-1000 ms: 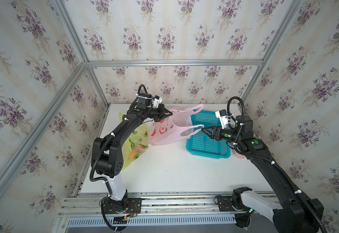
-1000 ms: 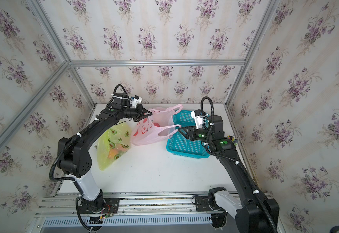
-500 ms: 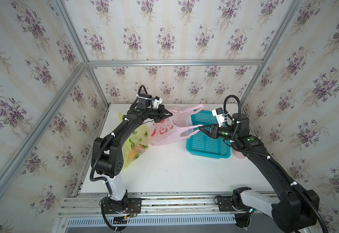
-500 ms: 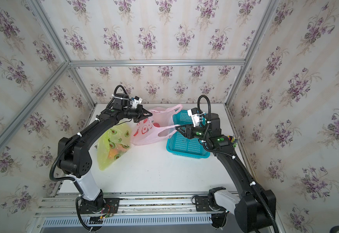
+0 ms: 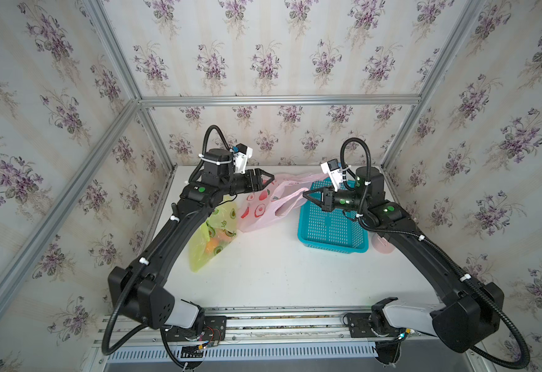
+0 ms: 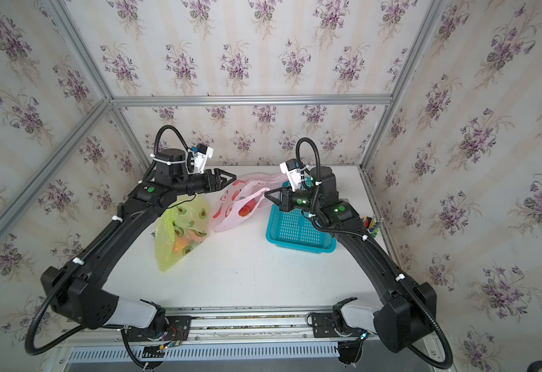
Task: Place the peach into a plastic bag & tie a knot
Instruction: Adjust the plastic bag at the center of the board.
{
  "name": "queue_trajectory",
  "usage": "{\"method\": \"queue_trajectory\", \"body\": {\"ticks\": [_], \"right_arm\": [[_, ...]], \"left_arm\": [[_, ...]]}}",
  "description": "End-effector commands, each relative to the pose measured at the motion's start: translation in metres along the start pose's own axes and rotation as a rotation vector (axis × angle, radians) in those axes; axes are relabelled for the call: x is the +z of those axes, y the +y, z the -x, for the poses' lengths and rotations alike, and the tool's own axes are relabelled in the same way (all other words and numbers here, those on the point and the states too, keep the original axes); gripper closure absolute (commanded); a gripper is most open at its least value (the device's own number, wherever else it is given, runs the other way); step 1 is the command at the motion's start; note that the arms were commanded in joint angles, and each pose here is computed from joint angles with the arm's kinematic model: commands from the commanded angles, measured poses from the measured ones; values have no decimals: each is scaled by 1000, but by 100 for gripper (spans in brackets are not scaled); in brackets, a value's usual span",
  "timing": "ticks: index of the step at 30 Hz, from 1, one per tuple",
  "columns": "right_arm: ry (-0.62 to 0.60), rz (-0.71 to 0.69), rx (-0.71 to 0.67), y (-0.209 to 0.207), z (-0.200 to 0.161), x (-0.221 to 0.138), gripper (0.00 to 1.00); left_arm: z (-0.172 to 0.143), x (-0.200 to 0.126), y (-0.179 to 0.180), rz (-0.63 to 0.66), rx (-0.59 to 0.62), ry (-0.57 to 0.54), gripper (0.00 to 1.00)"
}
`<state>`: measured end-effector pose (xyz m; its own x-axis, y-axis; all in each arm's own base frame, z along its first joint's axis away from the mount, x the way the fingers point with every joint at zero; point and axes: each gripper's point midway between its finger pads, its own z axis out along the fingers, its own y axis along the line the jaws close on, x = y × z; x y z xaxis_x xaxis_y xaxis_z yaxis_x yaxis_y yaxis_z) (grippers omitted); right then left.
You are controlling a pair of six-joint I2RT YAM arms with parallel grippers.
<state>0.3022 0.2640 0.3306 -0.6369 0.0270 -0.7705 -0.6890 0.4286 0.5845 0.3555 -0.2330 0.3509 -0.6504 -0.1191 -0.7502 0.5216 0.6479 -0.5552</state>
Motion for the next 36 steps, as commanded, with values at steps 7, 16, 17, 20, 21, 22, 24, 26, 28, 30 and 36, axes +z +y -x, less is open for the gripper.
{"method": "queue_trajectory", "body": {"ticks": [7, 16, 17, 20, 21, 22, 24, 26, 28, 30, 36], "right_arm": [[-32, 15, 41, 17, 23, 14, 100], [-30, 30, 31, 32, 30, 16, 100], [-29, 30, 32, 32, 30, 16, 100], [-25, 30, 35, 33, 28, 16, 100], [-25, 31, 37, 33, 28, 16, 100], [-25, 31, 37, 33, 28, 16, 100], [-27, 37, 40, 35, 29, 17, 100], [-32, 44, 44, 37, 30, 17, 100], [-37, 52, 48, 40, 32, 18, 100], [-40, 59, 54, 41, 33, 20, 100], [-53, 70, 64, 44, 37, 21, 100]], "left_arm": [[-26, -24, -16, 165, 478, -171, 27], [-23, -18, -25, 187, 575, -250, 21], [-21, -17, -28, 187, 590, -259, 20], [-19, -11, -38, 164, 616, -273, 18], [-18, -8, -41, 155, 620, -272, 18], [-19, -4, -42, 157, 622, -266, 18], [-21, 4, -42, 165, 633, -253, 18], [-24, 11, -43, 171, 631, -248, 18], [-29, 20, -43, 174, 623, -239, 22], [-34, 29, -42, 178, 617, -231, 26], [-29, 30, -34, 224, 582, -286, 44]]}}
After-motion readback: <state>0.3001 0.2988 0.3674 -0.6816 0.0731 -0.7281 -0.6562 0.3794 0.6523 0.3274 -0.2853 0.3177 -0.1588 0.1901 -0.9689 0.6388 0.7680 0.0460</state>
